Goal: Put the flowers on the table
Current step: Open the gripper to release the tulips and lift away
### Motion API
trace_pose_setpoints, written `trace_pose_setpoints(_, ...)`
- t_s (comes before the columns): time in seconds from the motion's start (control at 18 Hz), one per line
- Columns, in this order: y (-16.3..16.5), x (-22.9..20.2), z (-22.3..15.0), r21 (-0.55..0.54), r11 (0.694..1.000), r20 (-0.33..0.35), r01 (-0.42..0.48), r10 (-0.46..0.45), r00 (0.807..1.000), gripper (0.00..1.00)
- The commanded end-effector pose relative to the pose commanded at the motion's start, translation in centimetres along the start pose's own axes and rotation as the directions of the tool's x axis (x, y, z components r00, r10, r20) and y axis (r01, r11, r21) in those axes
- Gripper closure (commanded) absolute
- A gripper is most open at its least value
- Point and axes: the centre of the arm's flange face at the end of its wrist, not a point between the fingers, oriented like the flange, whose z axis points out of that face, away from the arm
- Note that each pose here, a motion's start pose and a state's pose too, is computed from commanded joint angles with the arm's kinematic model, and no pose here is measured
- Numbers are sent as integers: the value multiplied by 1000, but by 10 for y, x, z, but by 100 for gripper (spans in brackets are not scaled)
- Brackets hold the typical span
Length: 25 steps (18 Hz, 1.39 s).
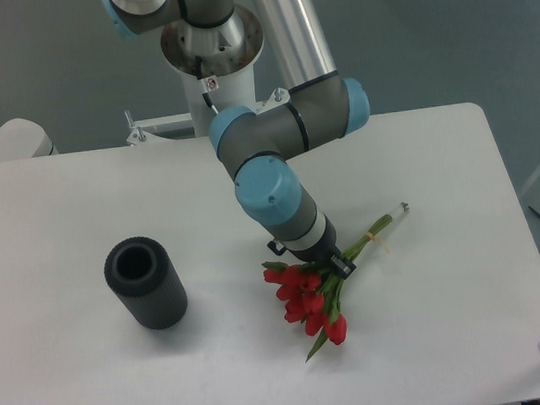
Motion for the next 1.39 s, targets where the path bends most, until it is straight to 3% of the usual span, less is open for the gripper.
trace_pose_setpoints(0.17,0,-10,-9,14,1000,24,4,-4,1000,13)
trace_pose_setpoints(0.28,0,-16,-15,22,1000,40,7,-8,999,3)
trace_pose_setpoints(0.56,14,-56,-56,47,999,119,20,-26,993,1)
trace_pose_setpoints(0.72,33,-87,-73,99,995,115,4,-15,993,1)
trace_pose_setpoints(1.06,105,-130,-94,196,980,61,-11,-1,998,1)
trace_pose_setpoints(1.39,213,-155,-95,271,958,30,-94,90,996,1)
